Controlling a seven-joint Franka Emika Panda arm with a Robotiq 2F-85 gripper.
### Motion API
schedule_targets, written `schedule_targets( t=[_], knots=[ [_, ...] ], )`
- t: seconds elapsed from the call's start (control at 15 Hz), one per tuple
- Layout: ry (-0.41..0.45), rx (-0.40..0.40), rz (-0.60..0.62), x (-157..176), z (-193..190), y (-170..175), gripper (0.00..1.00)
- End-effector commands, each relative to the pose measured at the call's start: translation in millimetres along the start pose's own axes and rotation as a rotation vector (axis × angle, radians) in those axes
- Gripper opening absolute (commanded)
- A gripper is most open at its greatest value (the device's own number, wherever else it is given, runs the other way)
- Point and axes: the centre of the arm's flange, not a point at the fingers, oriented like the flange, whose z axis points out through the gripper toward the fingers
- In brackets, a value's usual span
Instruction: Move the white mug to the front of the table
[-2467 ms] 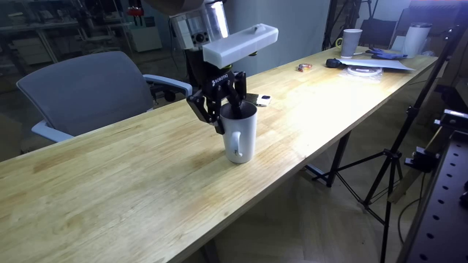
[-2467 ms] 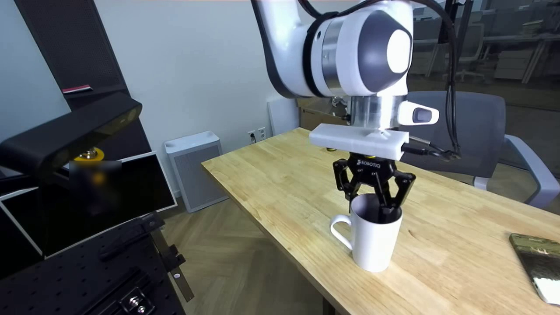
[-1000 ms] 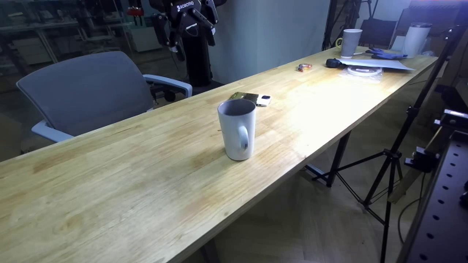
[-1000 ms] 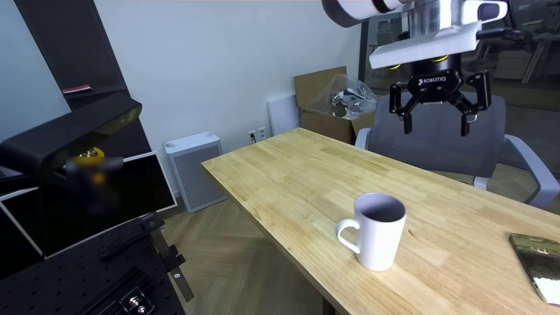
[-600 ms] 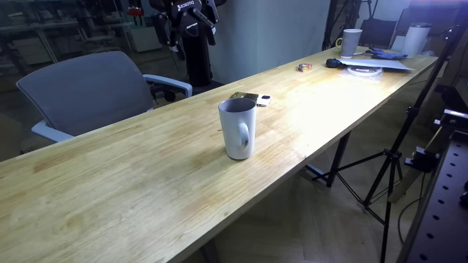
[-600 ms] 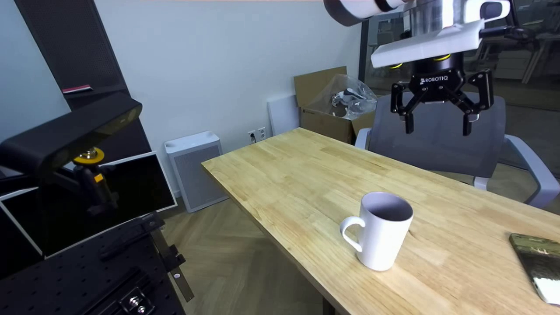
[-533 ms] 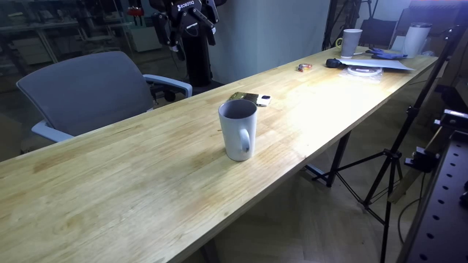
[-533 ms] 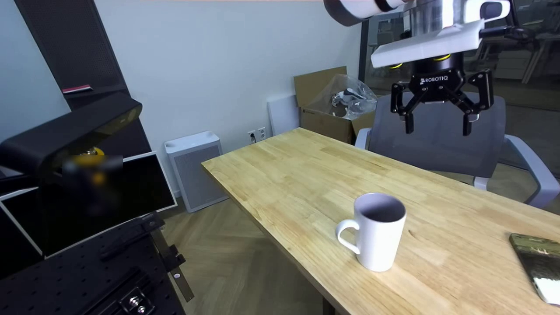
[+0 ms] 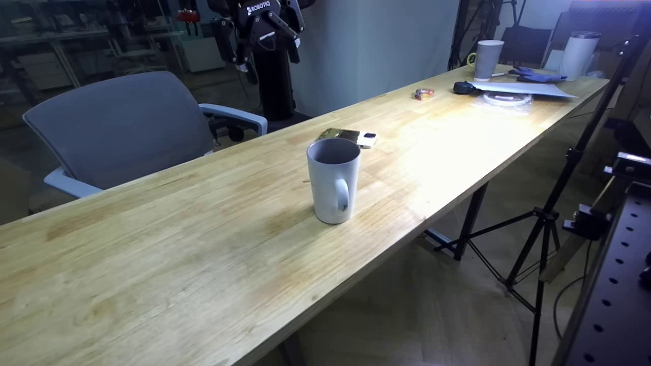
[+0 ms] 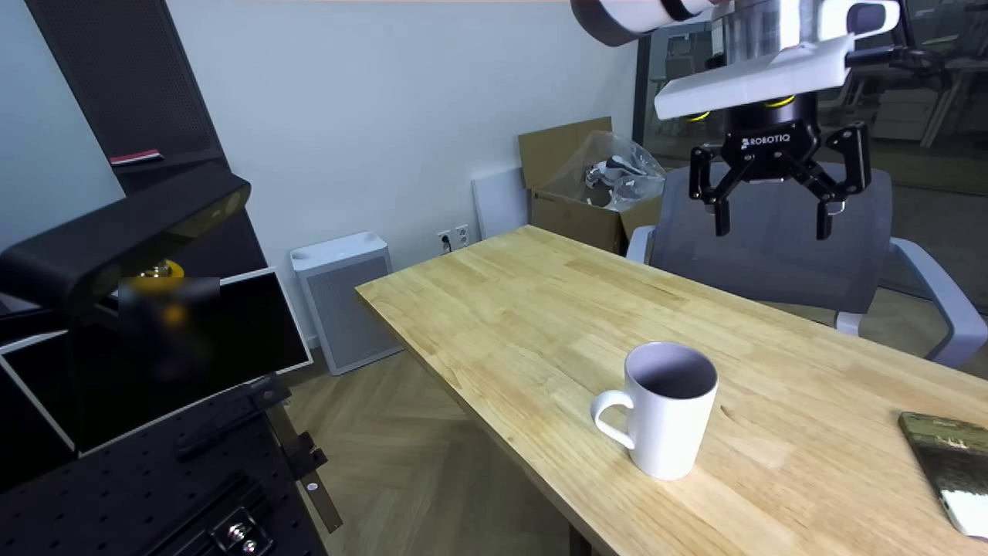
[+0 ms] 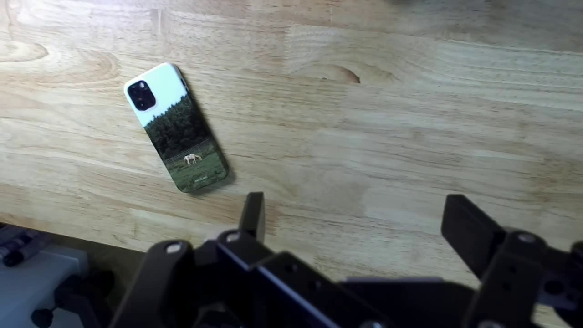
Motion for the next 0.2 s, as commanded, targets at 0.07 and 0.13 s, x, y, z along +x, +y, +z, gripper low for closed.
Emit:
schedule_targets(
  t=[0.07,0.13],
  knots=[
    [0.000,0.000,0.000,0.0,0.0,0.0,1.00],
    [0.000,0.000,0.000,0.0,0.0,0.0,1.00]
  ],
)
